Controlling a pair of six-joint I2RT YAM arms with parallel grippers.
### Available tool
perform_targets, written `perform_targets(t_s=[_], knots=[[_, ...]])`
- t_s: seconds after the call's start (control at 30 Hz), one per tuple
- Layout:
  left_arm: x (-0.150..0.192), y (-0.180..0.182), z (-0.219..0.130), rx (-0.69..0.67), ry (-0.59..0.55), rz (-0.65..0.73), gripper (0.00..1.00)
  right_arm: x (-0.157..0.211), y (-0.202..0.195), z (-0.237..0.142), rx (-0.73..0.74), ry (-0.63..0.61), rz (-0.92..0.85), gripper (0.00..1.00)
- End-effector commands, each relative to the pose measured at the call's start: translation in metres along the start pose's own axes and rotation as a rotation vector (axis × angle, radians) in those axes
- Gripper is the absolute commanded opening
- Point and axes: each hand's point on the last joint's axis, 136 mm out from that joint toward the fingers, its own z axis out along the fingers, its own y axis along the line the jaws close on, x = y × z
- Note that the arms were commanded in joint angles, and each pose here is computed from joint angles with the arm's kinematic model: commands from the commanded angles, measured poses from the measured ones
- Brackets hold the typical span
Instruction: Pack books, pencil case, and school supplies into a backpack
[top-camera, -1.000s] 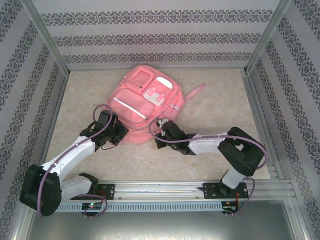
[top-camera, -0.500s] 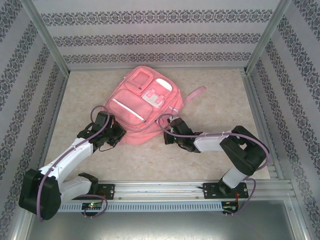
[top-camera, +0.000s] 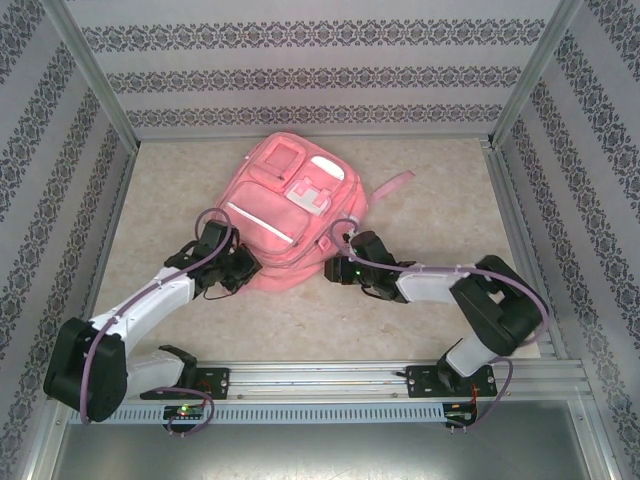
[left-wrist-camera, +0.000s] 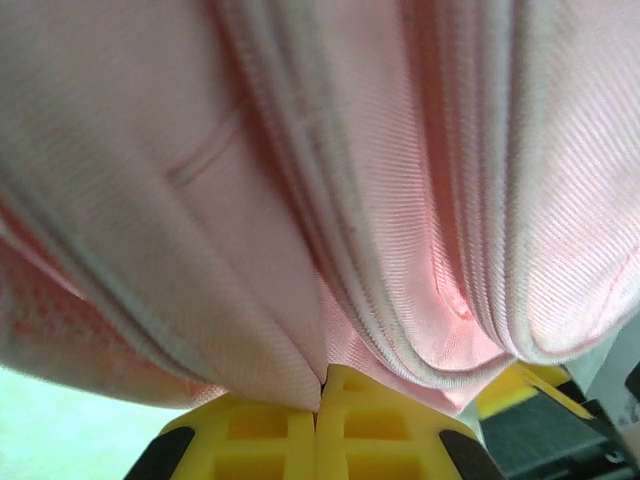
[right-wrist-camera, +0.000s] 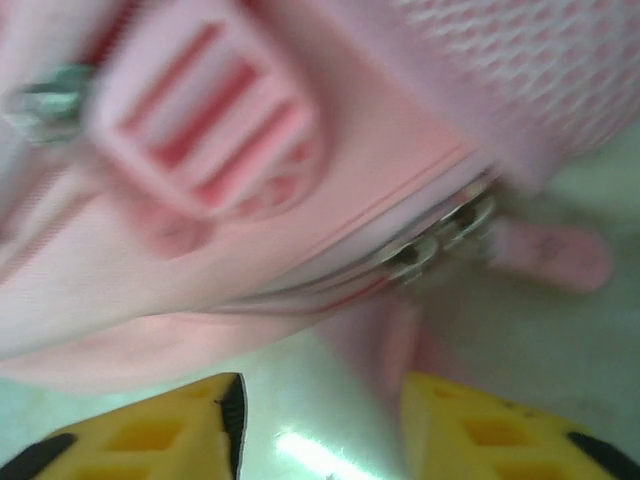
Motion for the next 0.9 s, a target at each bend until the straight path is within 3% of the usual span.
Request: perform_targets(t_s=[0.0, 0.27, 0.4, 0.6, 0.8, 0.87], knots=[[0.024, -0.055, -0.003, 0.147, 0.080, 0.201, 0.00, -0.005, 0.009, -0.035, -0.036, -0.050, 0.016, 0.57], [0.099, -0.084, 0.029, 0.136, 0.286, 0.416, 0.00, -0.028, -0.038, -0.118, 0.187, -0.261, 0.102, 0.55], [0.143, -0.100, 0.042, 0.128, 0.375, 0.507, 0.00, -0.046, -0.055, -0.145, 0.198, -0.348, 0.183, 0.53], [0.184, -0.111, 0.054, 0.121, 0.448, 0.534, 0.00, -0.049, -0.065, -0.147, 0.172, -0.321, 0.260, 0.53], [0.194, -0.121, 0.060, 0.158, 0.446, 0.510, 0.00, -0.040, -0.081, -0.144, 0.199, -0.302, 0.323, 0.52], [0.197, -0.124, 0.063, 0.158, 0.450, 0.514, 0.05, -0.041, -0.085, -0.144, 0.194, -0.296, 0.361, 0.50]])
